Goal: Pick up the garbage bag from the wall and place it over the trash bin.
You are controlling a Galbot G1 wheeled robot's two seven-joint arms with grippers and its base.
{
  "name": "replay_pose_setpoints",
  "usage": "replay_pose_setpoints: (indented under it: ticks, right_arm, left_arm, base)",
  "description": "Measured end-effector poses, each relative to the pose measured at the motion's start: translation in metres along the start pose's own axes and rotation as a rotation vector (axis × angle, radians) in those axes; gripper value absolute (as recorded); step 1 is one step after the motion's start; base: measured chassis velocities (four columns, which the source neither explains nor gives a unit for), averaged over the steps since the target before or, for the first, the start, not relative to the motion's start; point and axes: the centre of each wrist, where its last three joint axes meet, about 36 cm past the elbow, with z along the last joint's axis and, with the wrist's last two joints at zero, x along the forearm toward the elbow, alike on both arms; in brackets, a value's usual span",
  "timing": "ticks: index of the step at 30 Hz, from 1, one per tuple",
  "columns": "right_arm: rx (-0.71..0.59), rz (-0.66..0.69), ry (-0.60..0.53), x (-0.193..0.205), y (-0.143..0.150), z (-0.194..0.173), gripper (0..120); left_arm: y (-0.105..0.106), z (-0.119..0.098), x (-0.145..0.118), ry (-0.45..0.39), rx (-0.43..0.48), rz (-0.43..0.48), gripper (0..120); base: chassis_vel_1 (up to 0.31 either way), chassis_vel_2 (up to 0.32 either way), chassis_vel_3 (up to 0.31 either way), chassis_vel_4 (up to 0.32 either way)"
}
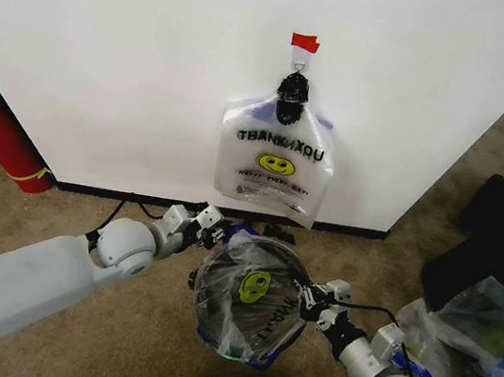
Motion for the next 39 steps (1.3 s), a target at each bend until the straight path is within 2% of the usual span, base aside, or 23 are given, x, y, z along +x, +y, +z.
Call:
replay_pose_setpoints:
  ticks: [3, 5, 6, 8, 11, 13, 15, 16, 17, 18, 20, 22, 24, 25, 26, 27, 28, 30, 31, 33, 39]
  right_arm:
    - [-0.053, 0.042, 0.011, -0.007, -0.001, 0.001, 0]
    - [-0.053, 0.042, 0.011, -0.007, -0.001, 0.001, 0]
    - [-0.090, 0.065, 0.014, -0.012, -0.002, 0.003, 0]
    - [-0.152, 0.087, 0.014, -0.016, -0.001, 0.000, 0]
    - [-0.212, 0.110, 0.010, -0.019, -0.001, -0.003, 0]
    - [-0.305, 0.180, -0.010, -0.019, 0.001, -0.011, 0]
    - [-0.371, 0.244, -0.025, -0.020, 0.003, -0.017, 0]
    - [-0.382, 0.255, -0.027, -0.021, 0.004, -0.018, 0]
    - [-0.428, 0.299, -0.036, -0.021, 0.006, -0.022, 0]
    - [-0.428, 0.299, -0.036, -0.021, 0.006, -0.022, 0]
    - [-0.495, 0.352, -0.052, -0.022, 0.008, -0.026, 0]
    - [-0.538, 0.378, -0.066, -0.022, 0.009, -0.027, 0]
    - [-0.584, 0.392, -0.080, -0.023, 0.009, -0.029, 0]
    - [-0.584, 0.392, -0.080, -0.023, 0.009, -0.029, 0]
    - [-0.595, 0.391, -0.084, -0.024, 0.009, -0.030, 0]
    - [-0.605, 0.386, -0.084, -0.025, 0.009, -0.030, 0]
    - [-0.605, 0.383, -0.081, -0.026, 0.009, -0.030, 0]
    - [-0.615, 0.367, -0.080, -0.028, 0.009, -0.030, 0]
    - [-0.620, 0.362, -0.083, -0.028, 0.008, -0.031, 0]
    - [-0.649, 0.332, -0.109, -0.026, 0.006, -0.035, 0]
    - [-0.648, 0.306, -0.130, -0.018, -0.001, -0.040, 0]
  left_arm:
    - [-0.002, -0.014, 0.020, -0.047, 0.033, -0.039, 41]
    - [-0.002, -0.014, 0.020, -0.047, 0.033, -0.039, 41]
    - [-0.007, -0.025, 0.038, -0.083, 0.042, -0.098, 51]
    - [-0.016, -0.033, 0.056, -0.125, 0.066, -0.136, 59]
    - [-0.028, -0.039, 0.068, -0.157, 0.107, -0.148, 67]
    - [-0.042, -0.043, 0.075, -0.205, 0.175, -0.163, 78]
    - [-0.053, -0.044, 0.077, -0.228, 0.239, -0.166, 85]
    - [-0.055, -0.044, 0.078, -0.230, 0.256, -0.165, 85]
    - [-0.063, -0.043, 0.080, -0.234, 0.318, -0.157, 93]
    - [-0.063, -0.043, 0.080, -0.234, 0.318, -0.157, 93]
    - [-0.078, -0.038, 0.087, -0.219, 0.422, -0.126, 99]
    - [-0.091, -0.030, 0.092, -0.200, 0.486, -0.099, 100]
    - [-0.106, -0.020, 0.097, -0.160, 0.593, -0.056, 100]
    - [-0.106, -0.020, 0.097, -0.160, 0.593, -0.056, 100]
    - [-0.109, -0.018, 0.099, -0.149, 0.631, -0.039, 100]
    - [-0.115, -0.016, 0.101, -0.114, 0.732, 0.006, 100]
    - [-0.116, -0.016, 0.101, -0.102, 0.758, 0.019, 100]
    - [-0.116, -0.019, 0.098, -0.063, 0.880, 0.075, 100]
    - [-0.116, -0.019, 0.096, -0.059, 0.899, 0.082, 100]
    - [-0.114, -0.015, 0.088, -0.041, 1.008, 0.116, 100]
    - [-0.113, 0.002, 0.080, -0.037, 1.111, 0.181, 100]
  base:
    - [0.000, 0.000, 0.000, 0.000]
    - [0.000, 0.000, 0.000, 0.000]
    - [0.000, 0.000, 0.000, 0.000]
    - [0.000, 0.000, 0.000, 0.000]
    - [0.000, 0.000, 0.000, 0.000]
    - [0.000, 0.000, 0.000, 0.000]
    - [0.000, 0.000, 0.000, 0.000]
    - [0.000, 0.000, 0.000, 0.000]
    - [0.000, 0.000, 0.000, 0.000]
    - [0.000, 0.000, 0.000, 0.000]
    - [0.000, 0.000, 0.000, 0.000]
    - [0.000, 0.000, 0.000, 0.000]
    - [0.000, 0.000, 0.000, 0.000]
    - [0.000, 0.000, 0.000, 0.000]
    - [0.000, 0.000, 0.000, 0.000]
    - [0.000, 0.000, 0.000, 0.000]
    - [0.000, 0.000, 0.000, 0.000]
    - [0.000, 0.000, 0.000, 0.000]
    - [0.000, 0.000, 0.000, 0.000]
    - [0.000, 0.000, 0.000, 0.000]
    - [0.000, 0.000, 0.000, 0.000]
